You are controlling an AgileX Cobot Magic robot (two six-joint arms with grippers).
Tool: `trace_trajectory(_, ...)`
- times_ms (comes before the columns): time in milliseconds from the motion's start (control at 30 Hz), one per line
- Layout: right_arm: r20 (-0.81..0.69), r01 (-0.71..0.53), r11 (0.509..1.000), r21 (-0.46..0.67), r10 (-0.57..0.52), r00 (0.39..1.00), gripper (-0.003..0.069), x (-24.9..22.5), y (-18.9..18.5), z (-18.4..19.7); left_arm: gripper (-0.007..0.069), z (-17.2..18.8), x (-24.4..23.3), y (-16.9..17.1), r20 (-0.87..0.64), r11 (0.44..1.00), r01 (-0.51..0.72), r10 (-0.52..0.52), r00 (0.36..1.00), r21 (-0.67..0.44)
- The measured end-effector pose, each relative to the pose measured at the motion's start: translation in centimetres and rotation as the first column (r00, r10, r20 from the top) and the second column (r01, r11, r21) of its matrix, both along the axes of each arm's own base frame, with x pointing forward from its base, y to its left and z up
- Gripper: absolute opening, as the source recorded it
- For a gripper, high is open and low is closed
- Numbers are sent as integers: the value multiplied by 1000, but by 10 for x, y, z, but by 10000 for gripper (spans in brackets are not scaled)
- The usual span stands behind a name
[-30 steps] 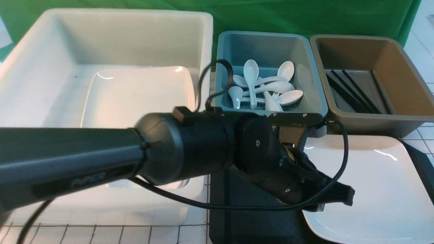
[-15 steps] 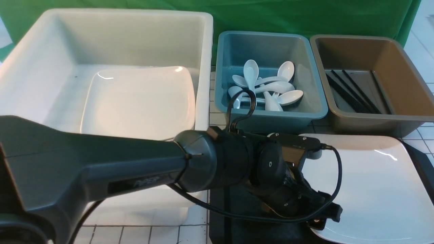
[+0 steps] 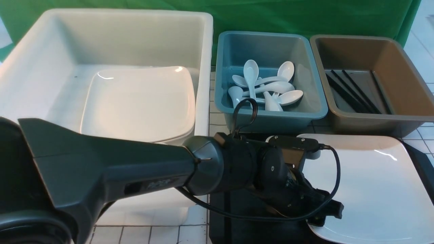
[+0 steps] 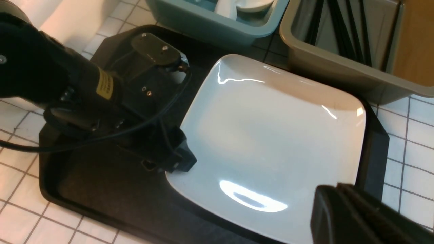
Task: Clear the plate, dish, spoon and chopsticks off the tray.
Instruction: Use the left arm to grab a plate from the dinner plate
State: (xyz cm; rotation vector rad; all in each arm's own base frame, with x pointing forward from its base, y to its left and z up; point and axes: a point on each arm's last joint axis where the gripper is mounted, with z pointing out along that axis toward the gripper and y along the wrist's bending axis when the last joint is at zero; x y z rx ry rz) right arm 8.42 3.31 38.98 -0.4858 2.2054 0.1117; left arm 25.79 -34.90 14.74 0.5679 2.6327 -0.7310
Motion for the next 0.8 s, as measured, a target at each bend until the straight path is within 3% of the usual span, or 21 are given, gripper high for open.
trace_trajectory(367,0,-1,1000,-1,1,1000,5,0,0,0,281,-1,-4,-5,8,1000,-3,3,1000,-16)
trace_trajectory(533,0,-1,1000,-1,1,1000,5,0,0,0,86,1,-2,-6,27,999,-15,16,1000,-32)
trace_trajectory(800,0,-1,1000,-2,1,1000,5,0,0,0,83,1,2,-2,-4,999,-44,44,999,-30)
